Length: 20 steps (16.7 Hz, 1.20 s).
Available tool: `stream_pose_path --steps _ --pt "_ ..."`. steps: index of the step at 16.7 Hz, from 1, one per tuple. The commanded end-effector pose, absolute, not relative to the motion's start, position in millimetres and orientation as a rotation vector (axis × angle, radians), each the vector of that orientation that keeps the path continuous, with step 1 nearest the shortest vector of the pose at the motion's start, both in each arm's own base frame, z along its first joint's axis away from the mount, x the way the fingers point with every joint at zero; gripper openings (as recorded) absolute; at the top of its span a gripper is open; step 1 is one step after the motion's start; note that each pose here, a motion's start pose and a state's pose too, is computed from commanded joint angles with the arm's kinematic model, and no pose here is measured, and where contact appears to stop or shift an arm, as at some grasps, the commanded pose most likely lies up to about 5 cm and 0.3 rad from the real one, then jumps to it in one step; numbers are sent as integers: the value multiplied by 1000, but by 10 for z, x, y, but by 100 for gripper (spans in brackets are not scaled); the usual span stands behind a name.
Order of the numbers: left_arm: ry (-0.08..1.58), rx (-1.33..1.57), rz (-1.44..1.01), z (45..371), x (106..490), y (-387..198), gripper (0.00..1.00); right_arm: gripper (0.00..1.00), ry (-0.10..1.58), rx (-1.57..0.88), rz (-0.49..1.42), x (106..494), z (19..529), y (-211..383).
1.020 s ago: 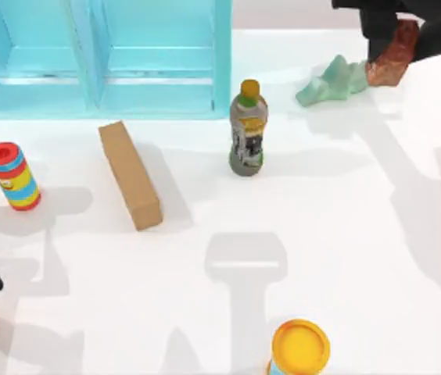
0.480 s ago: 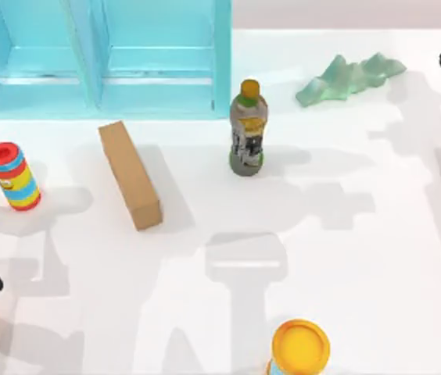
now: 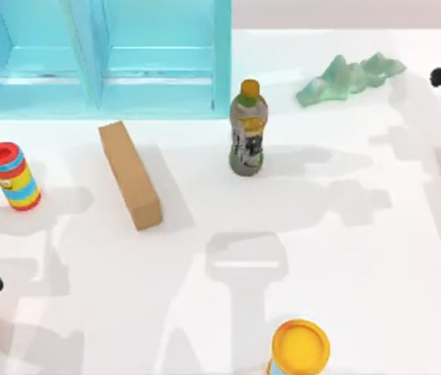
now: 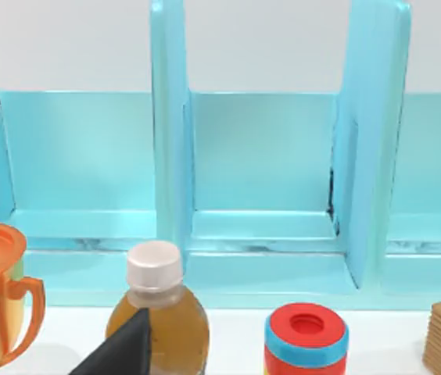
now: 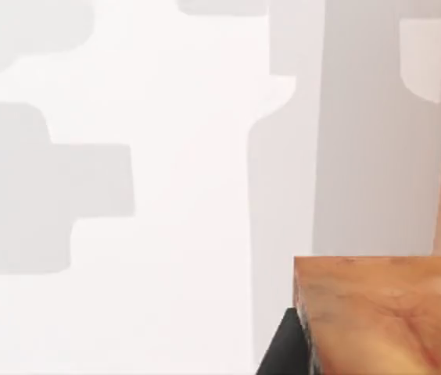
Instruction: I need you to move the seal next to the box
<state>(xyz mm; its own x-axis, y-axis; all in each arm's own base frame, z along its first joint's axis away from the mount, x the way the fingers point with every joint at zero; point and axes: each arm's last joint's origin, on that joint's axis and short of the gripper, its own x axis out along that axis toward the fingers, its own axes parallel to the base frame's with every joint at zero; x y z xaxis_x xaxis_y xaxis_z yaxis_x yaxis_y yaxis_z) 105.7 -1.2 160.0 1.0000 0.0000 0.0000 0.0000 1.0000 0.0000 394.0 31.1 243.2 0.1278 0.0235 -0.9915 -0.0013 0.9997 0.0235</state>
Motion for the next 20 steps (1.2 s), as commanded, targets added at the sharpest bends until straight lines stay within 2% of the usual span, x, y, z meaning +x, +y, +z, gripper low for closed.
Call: stream_pose_path --steps 4,8,20 --pt "0 0 0 1600 1057 -12 100 0 1442 19 17 3951 2105 310" --pt "0 0 0 1600 1057 -12 100 0 1444 19 17 3953 2084 310" --pt "0 0 0 1600 1057 -12 100 90 1444 19 17 3953 2084 310"
